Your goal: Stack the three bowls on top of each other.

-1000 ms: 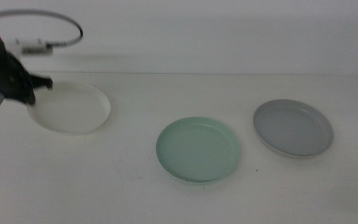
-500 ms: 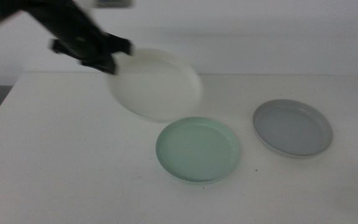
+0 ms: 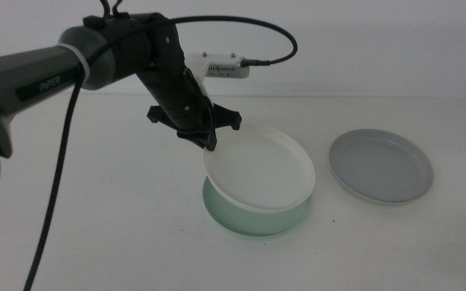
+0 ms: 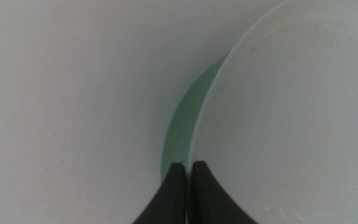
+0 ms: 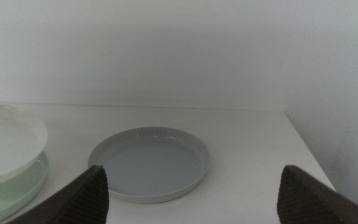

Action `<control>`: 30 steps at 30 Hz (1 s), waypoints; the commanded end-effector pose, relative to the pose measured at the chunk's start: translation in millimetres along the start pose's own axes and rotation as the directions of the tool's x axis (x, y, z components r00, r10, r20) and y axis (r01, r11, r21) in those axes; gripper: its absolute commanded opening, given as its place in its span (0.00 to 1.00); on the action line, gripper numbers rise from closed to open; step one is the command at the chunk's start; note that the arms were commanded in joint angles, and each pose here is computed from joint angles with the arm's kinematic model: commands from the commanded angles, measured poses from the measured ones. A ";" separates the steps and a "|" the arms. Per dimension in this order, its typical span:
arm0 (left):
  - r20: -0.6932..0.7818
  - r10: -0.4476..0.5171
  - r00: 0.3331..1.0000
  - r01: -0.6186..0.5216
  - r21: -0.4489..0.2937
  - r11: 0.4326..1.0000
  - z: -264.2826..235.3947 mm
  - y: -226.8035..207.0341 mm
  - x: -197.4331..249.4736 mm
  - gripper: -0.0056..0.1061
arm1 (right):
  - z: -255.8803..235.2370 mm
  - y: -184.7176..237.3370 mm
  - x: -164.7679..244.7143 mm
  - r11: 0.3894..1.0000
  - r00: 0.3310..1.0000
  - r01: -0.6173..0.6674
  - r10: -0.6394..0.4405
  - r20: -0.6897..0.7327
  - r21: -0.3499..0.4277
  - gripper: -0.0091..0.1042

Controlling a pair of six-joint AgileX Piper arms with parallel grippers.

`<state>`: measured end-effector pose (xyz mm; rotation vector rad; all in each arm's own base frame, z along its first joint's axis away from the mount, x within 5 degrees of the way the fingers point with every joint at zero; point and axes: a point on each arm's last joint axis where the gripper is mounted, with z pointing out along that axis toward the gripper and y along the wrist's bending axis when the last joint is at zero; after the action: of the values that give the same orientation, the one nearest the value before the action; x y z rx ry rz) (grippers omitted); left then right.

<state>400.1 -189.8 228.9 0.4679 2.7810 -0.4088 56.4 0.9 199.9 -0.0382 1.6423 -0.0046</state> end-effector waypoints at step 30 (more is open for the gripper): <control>-0.060 -0.009 0.998 0.011 0.030 0.999 25.6 3.8 3.3 0.64 | -0.1 -0.4 0.2 1.000 1.000 0.009 -0.009 0.010 0.008 0.89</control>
<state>406.6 -195.3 190.4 0.4576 2.8674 -0.4474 56.4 0.9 199.9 -0.0382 1.6423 -0.0046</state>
